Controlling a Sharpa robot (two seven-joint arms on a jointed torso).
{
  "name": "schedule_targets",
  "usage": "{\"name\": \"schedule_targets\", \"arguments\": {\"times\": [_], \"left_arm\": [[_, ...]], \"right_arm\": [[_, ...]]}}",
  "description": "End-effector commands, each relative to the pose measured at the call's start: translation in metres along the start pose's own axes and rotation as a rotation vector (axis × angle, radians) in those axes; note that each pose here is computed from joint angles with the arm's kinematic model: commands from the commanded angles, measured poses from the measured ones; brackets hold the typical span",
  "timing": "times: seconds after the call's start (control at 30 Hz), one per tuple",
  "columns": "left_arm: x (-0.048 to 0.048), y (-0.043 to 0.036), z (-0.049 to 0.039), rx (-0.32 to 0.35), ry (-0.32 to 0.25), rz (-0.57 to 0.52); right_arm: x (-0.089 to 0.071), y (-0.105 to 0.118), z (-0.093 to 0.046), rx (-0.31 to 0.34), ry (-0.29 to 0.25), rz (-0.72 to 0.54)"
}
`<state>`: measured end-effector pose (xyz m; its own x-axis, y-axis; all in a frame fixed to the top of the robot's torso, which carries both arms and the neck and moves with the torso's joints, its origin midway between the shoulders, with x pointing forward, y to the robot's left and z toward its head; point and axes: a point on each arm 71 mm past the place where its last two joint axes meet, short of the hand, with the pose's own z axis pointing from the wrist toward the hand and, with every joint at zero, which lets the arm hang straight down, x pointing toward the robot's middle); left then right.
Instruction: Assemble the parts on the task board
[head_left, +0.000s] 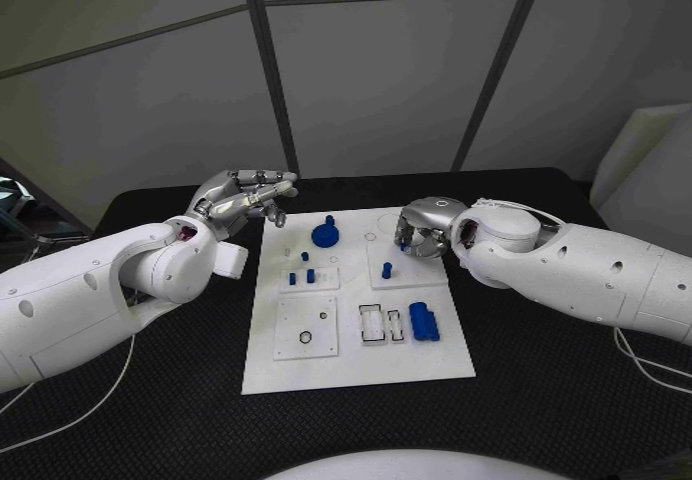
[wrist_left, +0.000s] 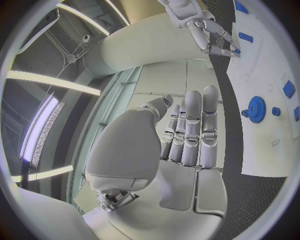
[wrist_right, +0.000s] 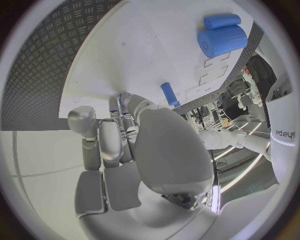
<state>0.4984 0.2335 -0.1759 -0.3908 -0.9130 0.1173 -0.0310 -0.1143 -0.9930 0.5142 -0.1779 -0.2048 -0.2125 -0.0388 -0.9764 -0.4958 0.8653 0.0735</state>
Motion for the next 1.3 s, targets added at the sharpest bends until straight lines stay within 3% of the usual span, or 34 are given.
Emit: {"name": "schedule_targets", "arguments": {"times": [0.03,0.83,1.3], "left_arm": [[0.0007,-0.0016,0.0005,0.014,0.012,-0.011],[-0.0037,0.0001,0.0023,0.009,-0.006,0.015],[-0.0068,0.0007,0.0027,0.008,-0.017,0.022]], "right_arm": [[0.008,0.001,-0.001,0.006,0.036,-0.006],[-0.008,0.005,-0.018,0.000,-0.113,0.014],[-0.029,0.018,-0.031,-0.034,-0.181,0.035]]}}
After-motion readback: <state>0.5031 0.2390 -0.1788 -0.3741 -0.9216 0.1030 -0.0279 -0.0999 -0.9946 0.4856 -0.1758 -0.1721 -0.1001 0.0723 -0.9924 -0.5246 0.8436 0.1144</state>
